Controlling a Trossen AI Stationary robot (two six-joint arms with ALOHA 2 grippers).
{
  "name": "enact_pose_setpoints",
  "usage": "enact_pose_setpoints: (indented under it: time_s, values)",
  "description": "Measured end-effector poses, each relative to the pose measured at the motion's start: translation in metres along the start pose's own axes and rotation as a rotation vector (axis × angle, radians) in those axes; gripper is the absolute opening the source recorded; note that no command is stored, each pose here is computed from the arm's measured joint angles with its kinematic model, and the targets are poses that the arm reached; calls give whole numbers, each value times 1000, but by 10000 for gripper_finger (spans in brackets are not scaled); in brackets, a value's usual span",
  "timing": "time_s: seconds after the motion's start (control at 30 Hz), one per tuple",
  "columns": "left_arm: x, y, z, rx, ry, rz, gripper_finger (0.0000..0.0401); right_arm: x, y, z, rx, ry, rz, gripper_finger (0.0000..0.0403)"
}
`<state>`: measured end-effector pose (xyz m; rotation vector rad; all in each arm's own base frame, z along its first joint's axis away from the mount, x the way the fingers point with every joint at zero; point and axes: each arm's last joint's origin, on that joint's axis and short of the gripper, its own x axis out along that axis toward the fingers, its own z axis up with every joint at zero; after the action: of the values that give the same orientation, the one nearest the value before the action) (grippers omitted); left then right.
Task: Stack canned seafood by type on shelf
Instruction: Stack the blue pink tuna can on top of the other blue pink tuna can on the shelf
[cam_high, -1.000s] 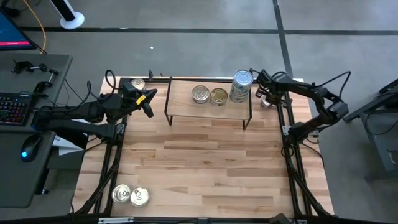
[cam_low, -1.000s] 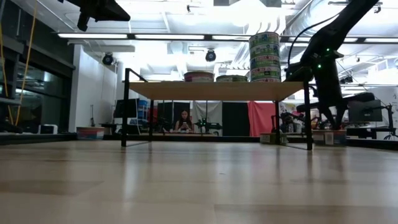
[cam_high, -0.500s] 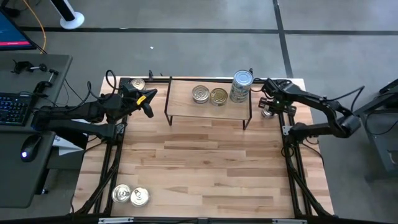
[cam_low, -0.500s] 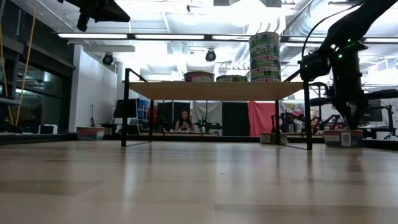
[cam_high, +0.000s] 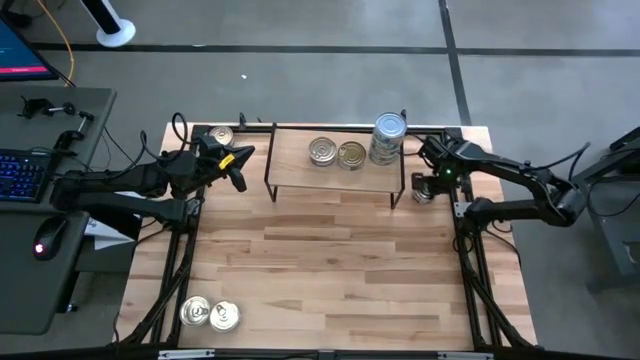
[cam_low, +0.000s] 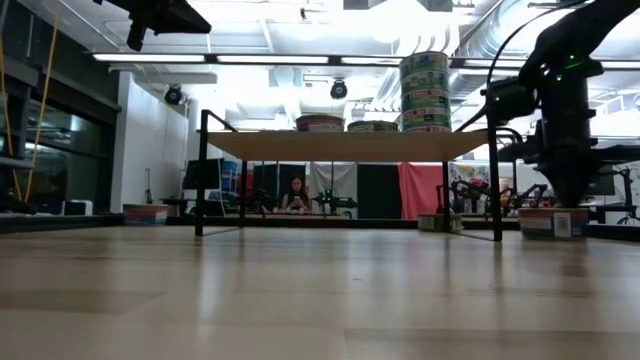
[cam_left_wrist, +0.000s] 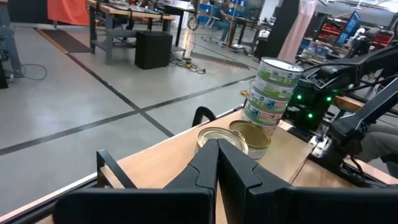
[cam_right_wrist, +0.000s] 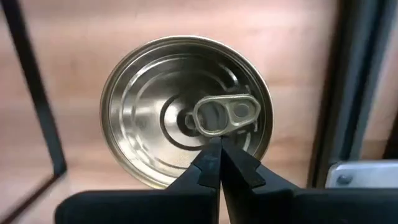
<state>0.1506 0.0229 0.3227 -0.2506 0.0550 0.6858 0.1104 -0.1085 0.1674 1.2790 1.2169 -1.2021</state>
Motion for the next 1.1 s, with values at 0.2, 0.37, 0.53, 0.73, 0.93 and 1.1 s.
enact_pose_setpoints:
  time_s: [0.2, 0.37, 0.53, 0.73, 0.93, 1.1]
  values:
    - [-1, -1, 0, -3, 16, -46, 0, 1, -1, -14, -153, 145, 20, 0]
    - [-2, -2, -2, -73, 61, -132, 0, -2, -3, -23, -232, 174, 28, 0]
    - [-3, -3, -3, -129, 84, -151, 0, -2, 1, -28, -242, 169, 20, 0]
    - [-3, -3, -4, -221, 104, -177, 0, -2, 7, -34, -265, 163, 23, 0]
    - [-3, -4, -3, -251, 106, -178, 0, -1, 14, -45, -325, 173, 33, 0]
    - [-3, -4, -3, -276, 107, -179, 0, -1, 20, -54, -338, 172, 38, 0]
